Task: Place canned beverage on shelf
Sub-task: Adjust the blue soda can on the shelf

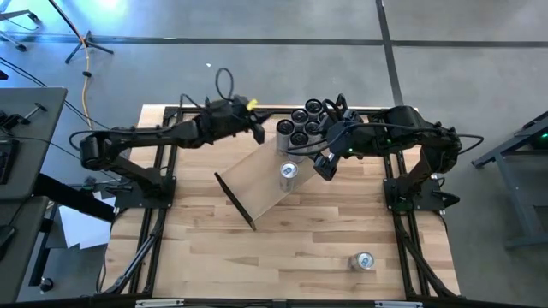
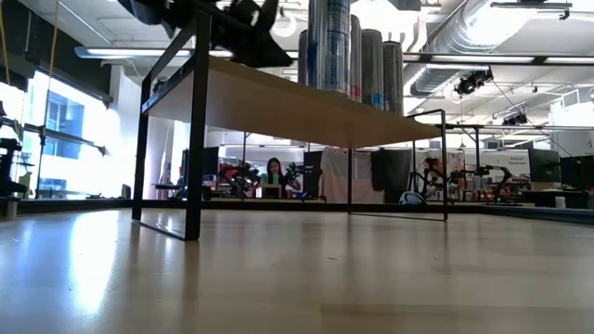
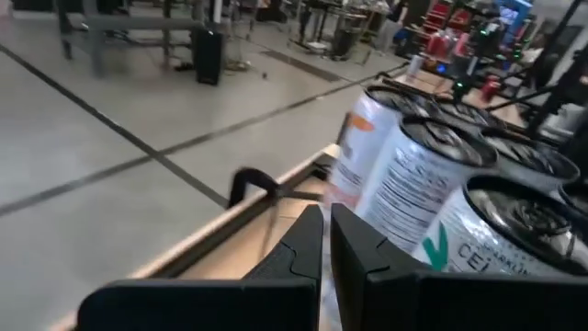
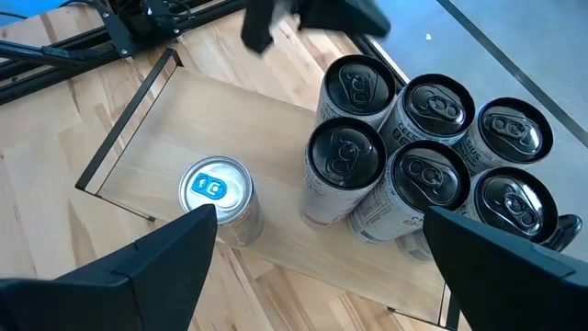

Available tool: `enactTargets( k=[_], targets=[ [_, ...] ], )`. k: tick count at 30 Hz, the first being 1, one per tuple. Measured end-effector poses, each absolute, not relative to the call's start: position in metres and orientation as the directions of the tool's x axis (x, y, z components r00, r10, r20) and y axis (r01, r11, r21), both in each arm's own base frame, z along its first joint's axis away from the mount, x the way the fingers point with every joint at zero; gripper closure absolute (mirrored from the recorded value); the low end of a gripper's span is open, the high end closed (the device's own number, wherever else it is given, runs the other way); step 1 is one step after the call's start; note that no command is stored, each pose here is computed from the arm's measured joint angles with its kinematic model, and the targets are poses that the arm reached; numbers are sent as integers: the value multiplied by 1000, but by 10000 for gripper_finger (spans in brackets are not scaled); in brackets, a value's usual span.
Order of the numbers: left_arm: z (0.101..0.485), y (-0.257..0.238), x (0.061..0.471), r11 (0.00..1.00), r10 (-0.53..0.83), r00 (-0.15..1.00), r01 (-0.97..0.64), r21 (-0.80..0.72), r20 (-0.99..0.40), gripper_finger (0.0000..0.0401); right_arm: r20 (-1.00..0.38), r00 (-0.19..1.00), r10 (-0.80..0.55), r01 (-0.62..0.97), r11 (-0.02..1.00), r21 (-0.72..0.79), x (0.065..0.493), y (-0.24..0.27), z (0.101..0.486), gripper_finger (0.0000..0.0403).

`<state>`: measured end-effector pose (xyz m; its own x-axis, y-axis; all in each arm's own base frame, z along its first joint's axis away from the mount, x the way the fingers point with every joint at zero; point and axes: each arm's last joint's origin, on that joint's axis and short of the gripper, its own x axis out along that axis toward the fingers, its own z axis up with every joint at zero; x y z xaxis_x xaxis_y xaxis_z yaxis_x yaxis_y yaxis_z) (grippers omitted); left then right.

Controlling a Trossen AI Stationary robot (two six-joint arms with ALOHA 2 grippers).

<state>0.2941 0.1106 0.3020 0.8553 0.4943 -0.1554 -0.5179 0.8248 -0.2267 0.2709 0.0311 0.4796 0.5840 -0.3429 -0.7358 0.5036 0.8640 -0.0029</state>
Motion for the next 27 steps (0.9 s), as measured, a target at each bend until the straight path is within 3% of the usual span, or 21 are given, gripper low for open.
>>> enactTargets(
  k=[12, 19, 27],
  targets=[
    [349, 80, 241, 880, 427, 896, -443, -169, -124, 401, -736, 584, -343, 498, 867, -9, 271, 31, 480, 29],
    [366, 45, 227, 930, 315, 947, -321, -177, -65, 401, -760, 596, -258, 370, 929, -25, 269, 35, 480, 32],
    [373, 19, 219, 964, 205, 978, -206, -168, -25, 401, -798, 544, -260, 418, 908, -12, 226, 32, 463, 34]
  ],
)
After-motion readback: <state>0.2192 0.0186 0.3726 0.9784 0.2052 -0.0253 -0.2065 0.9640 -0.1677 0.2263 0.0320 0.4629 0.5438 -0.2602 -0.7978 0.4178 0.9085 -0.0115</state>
